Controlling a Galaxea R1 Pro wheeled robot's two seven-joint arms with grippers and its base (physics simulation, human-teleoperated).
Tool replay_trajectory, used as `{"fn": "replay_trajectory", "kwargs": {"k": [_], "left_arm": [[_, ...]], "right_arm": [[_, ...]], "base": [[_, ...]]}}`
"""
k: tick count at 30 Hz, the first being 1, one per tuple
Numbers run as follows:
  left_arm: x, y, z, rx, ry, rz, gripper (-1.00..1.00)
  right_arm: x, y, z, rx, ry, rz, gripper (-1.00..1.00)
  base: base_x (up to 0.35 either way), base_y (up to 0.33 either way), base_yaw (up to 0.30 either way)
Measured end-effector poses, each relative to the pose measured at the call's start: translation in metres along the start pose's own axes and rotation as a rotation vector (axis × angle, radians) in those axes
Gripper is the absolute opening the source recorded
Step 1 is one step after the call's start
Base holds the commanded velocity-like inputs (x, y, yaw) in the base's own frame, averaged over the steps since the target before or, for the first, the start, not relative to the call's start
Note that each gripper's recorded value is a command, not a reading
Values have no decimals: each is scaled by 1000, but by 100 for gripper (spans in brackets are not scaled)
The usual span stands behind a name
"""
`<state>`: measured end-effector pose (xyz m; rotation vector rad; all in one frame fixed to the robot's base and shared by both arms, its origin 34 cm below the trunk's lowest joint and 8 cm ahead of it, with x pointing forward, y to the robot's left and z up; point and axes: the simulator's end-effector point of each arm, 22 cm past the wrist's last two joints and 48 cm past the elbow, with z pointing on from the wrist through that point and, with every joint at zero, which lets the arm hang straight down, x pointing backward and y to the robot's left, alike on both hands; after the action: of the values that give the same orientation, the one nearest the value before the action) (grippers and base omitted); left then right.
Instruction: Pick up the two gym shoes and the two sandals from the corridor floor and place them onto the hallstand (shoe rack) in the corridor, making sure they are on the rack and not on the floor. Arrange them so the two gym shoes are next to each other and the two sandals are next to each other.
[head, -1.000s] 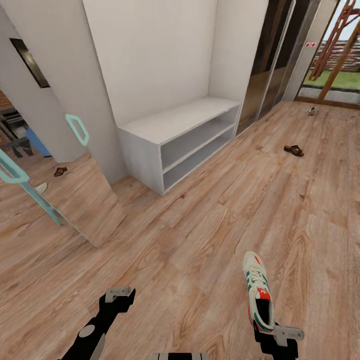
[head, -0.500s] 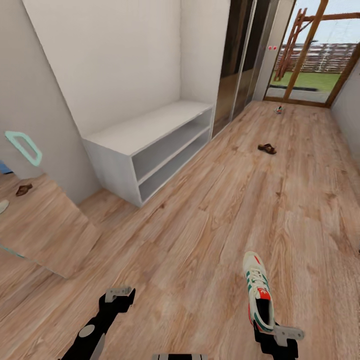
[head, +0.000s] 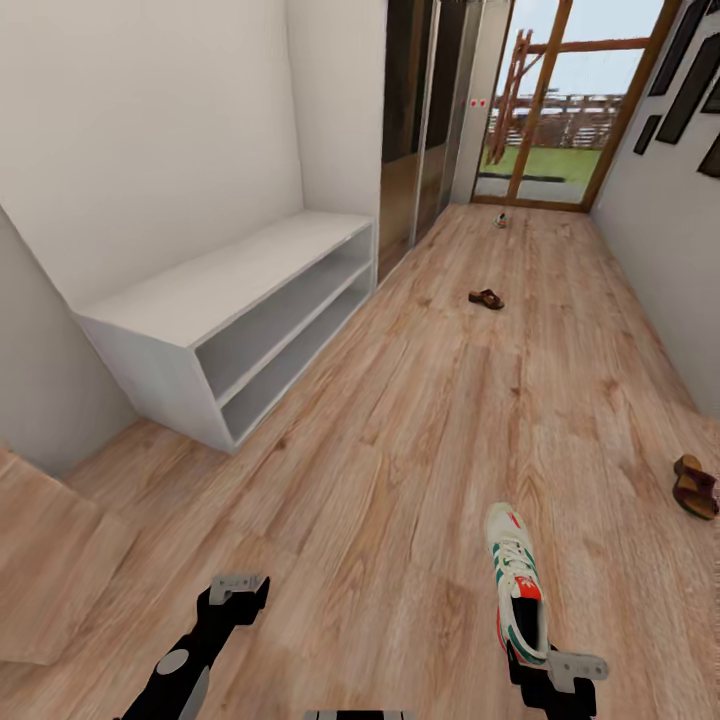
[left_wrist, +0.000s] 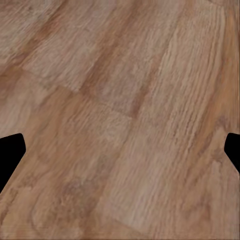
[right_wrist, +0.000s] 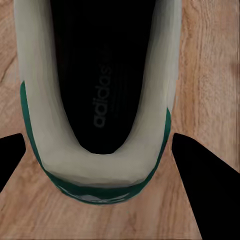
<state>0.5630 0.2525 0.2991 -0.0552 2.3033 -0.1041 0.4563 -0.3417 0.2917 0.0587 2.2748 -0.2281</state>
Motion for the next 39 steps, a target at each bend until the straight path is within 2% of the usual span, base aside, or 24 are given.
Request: {"fn": "replay_trajectory", "kwargs": {"k": [21,39], "left_arm": [[-9,-1,-2,1,-16,1,100],[-9,-1,-2,1,-17,0,100]], "right_arm": [[-8,0,0,0,-16,3,-100],[-9,1,0,-3,-18,2,-100]], "base": [[339,0,-282],[339,0,-16]]}}
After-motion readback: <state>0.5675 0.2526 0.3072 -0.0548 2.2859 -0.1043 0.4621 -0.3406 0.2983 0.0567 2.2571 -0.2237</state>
